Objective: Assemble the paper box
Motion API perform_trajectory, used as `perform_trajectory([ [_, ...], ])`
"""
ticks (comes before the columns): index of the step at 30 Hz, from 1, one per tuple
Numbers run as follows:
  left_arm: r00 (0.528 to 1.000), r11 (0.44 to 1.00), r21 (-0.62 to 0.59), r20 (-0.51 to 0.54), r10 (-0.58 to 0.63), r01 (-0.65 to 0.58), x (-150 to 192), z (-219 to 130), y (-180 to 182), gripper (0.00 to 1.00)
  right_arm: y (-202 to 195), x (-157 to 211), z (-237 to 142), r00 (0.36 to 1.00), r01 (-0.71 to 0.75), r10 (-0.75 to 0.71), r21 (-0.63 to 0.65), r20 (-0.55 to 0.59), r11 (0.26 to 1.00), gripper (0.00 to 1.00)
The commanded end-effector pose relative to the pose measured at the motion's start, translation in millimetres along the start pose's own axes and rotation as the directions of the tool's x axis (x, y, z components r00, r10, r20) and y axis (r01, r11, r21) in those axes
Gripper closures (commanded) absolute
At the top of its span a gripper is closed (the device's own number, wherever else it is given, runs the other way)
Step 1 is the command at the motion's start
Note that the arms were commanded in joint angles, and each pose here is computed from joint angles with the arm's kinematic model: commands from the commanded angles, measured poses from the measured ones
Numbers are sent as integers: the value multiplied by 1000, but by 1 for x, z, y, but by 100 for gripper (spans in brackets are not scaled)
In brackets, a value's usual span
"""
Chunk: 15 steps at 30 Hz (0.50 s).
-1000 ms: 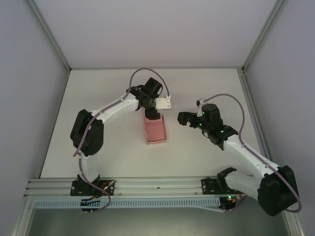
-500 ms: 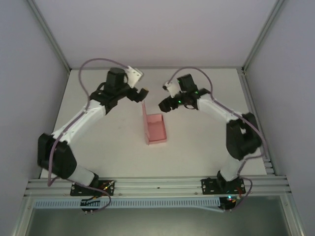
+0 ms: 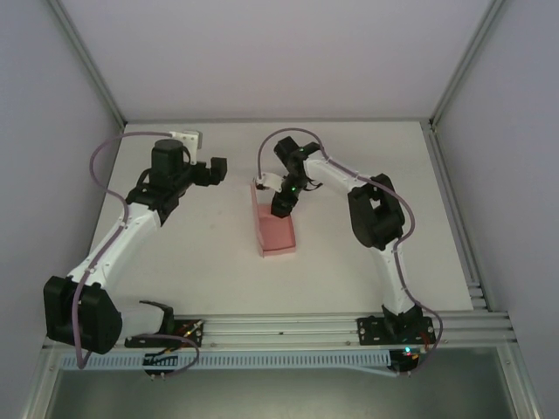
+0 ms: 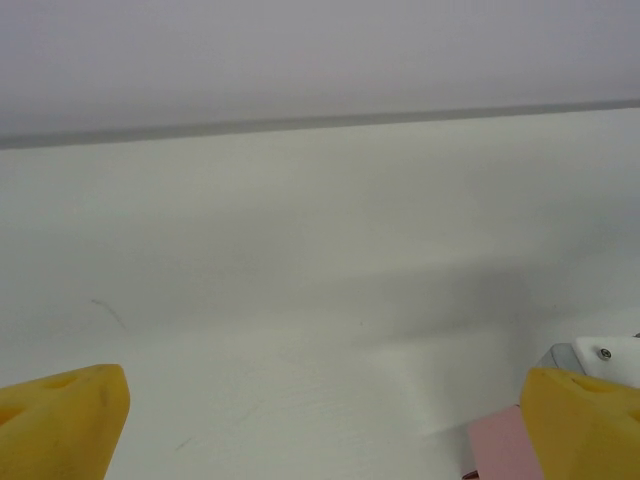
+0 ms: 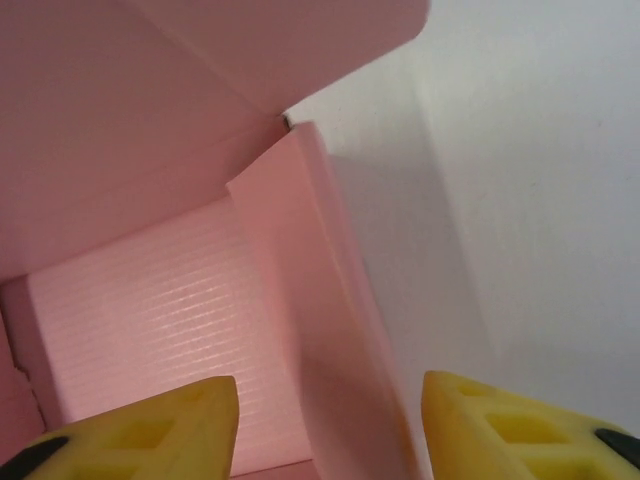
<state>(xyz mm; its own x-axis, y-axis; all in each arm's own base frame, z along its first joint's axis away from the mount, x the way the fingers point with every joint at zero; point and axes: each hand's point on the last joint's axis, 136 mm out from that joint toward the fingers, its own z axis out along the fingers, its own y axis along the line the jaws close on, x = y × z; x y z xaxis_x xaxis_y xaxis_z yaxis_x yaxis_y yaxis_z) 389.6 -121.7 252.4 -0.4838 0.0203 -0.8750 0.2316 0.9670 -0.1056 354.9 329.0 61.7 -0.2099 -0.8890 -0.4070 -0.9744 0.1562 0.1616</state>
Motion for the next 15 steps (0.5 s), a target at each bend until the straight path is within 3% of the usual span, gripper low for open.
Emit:
perform_trajectory([
  [1,1000,1000,8,-6,-20,20,-1,0,0,0,-3,-5,-2,999,49,-49,6,-9,999,51],
  [9,1000,999,48,-15,1,-1,4,3,-6,0,8,-2,9,996,85,-87,-87,-19,993,52],
  [15,999,998,57,-35,8,-6,9,7,-8,0,-6,-4,21,996,86,-87,-53,-20,995,57],
])
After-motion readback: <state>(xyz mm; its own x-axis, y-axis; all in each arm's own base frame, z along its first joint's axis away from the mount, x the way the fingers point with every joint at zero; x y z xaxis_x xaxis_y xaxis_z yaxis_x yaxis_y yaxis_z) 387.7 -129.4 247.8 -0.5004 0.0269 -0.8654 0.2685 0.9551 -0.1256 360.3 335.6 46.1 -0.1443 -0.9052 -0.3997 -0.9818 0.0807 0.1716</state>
